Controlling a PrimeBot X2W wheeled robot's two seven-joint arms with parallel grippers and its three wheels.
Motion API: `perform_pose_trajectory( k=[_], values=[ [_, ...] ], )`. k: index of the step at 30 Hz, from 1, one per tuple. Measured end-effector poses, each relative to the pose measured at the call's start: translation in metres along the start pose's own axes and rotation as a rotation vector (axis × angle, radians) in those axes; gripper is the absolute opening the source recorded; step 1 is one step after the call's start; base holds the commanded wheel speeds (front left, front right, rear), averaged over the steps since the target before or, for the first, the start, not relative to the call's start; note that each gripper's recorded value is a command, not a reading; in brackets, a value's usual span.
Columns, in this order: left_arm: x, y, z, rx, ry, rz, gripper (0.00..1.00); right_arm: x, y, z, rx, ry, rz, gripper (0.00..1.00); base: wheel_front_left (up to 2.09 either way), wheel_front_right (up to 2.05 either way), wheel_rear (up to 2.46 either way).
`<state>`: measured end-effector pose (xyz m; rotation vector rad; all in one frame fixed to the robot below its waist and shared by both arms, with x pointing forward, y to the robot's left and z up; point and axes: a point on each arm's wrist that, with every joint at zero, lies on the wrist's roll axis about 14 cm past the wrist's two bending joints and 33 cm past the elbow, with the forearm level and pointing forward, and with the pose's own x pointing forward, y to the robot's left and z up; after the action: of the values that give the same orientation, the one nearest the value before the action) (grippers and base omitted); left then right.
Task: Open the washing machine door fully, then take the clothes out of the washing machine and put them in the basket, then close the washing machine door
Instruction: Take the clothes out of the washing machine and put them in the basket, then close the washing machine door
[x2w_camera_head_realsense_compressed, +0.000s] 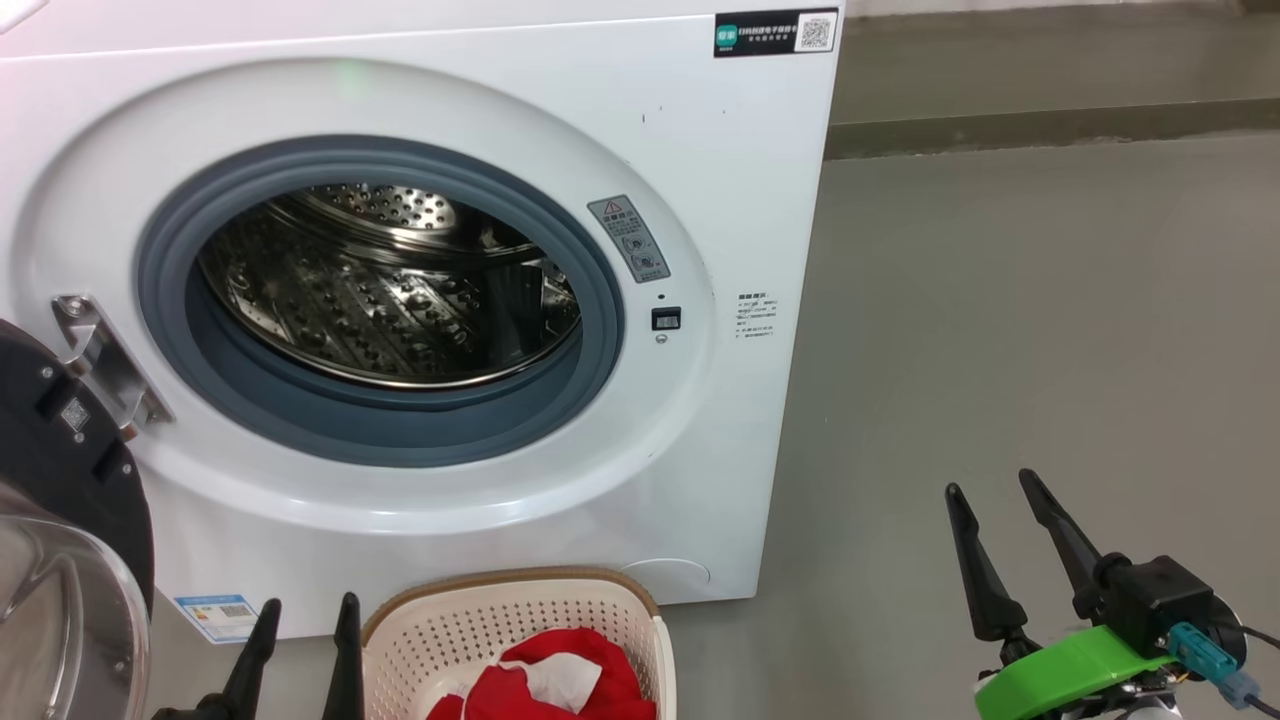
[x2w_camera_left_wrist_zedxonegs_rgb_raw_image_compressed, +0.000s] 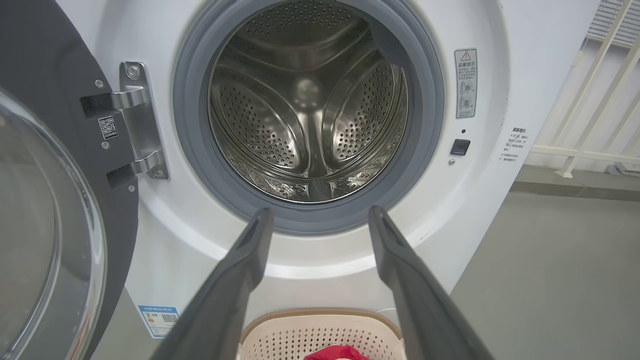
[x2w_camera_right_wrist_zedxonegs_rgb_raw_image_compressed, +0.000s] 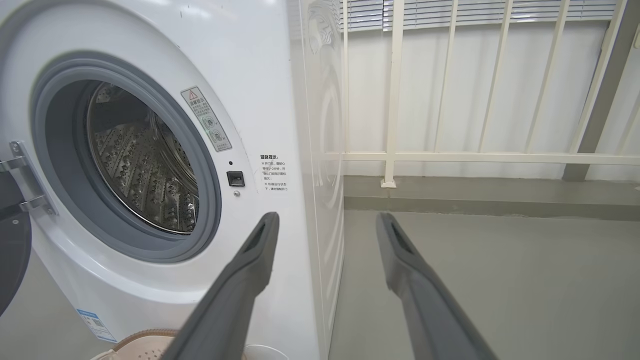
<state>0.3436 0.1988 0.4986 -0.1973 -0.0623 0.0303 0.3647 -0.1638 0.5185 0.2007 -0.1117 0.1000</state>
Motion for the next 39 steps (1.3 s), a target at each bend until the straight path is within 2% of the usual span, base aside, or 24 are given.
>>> perform_pose_trajectory(
  k=[39],
  values=[
    [-0.0026,0.0058,0.0095,-0.049,-0.034,0.031,1.0,-0.0077,-0.006,-0.0005,0.003,0.001,-0.023,1.0,-0.03,0.03,0.0]
  ],
)
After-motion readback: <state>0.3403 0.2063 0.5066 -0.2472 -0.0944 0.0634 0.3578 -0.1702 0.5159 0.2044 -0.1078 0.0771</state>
